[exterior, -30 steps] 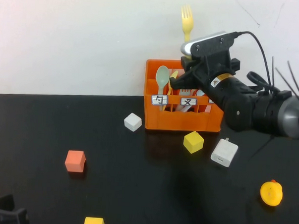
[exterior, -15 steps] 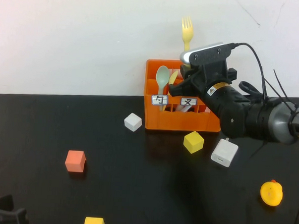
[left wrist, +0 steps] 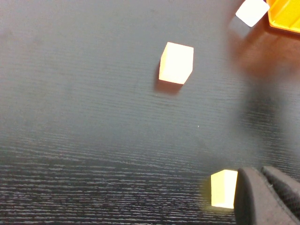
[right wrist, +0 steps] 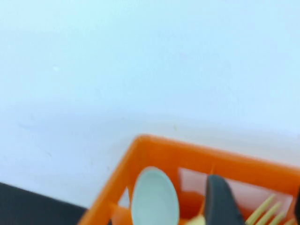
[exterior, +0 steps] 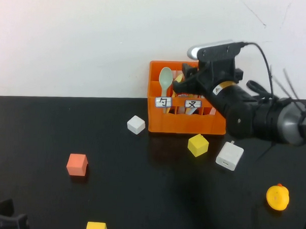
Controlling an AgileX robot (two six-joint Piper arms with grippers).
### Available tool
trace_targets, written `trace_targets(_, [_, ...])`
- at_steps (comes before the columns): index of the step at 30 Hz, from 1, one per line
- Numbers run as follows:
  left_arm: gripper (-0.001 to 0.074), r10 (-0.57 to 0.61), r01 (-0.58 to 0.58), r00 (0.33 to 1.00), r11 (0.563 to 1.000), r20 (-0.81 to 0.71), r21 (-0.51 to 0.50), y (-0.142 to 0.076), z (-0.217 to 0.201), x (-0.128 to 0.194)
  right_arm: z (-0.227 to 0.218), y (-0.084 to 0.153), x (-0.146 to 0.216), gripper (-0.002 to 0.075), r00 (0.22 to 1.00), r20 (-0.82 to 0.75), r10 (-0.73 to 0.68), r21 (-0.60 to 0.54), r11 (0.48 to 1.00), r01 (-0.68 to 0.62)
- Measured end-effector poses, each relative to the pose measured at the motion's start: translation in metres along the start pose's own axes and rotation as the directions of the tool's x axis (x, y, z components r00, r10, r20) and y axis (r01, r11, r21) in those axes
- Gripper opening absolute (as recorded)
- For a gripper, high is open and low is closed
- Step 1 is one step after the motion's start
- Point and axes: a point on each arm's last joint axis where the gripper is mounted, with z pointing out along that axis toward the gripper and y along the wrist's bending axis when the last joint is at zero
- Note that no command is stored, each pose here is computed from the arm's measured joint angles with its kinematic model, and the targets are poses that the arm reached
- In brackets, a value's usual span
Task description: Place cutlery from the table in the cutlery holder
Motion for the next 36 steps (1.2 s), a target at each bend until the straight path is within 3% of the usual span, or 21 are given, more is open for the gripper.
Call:
trace_targets(9, [-0.0001, 0.012, -0.012, 1.0, 1.0, 0.003, -0.002, 0.0, 0.0, 0.0, -0.057, 0.016, -0.093, 0.0041, 0.978, 0.009, -0.209, -0.118, 0.971, 0.209])
trace_targets(16, [-0.0001, 0.012, -0.012, 1.0, 1.0, 0.018, 0.006, 0.001, -0.003, -0.001, -0.126, 0.02, -0.141, 0.0001, 0.907, -0.089, -0.411, -0.296, 0.881, 0.37])
trace_targets(23, [-0.0001, 0.006, -0.011, 0.995, 0.999, 0.096, 0.045, 0.006, -0.016, -0.003, -0.192, 0.01, -0.135, -0.0001, 0.874, -0.101, -0.474, -0.336, 0.844, 0.419])
trace_targets(36, [-0.0001, 0.014, -0.029, 0.988, 0.995, 0.153, 0.097, 0.006, -0.019, -0.002, -0.312, -0.018, -0.069, -0.0001, 0.861, -0.097, -0.498, -0.339, 0.83, 0.442])
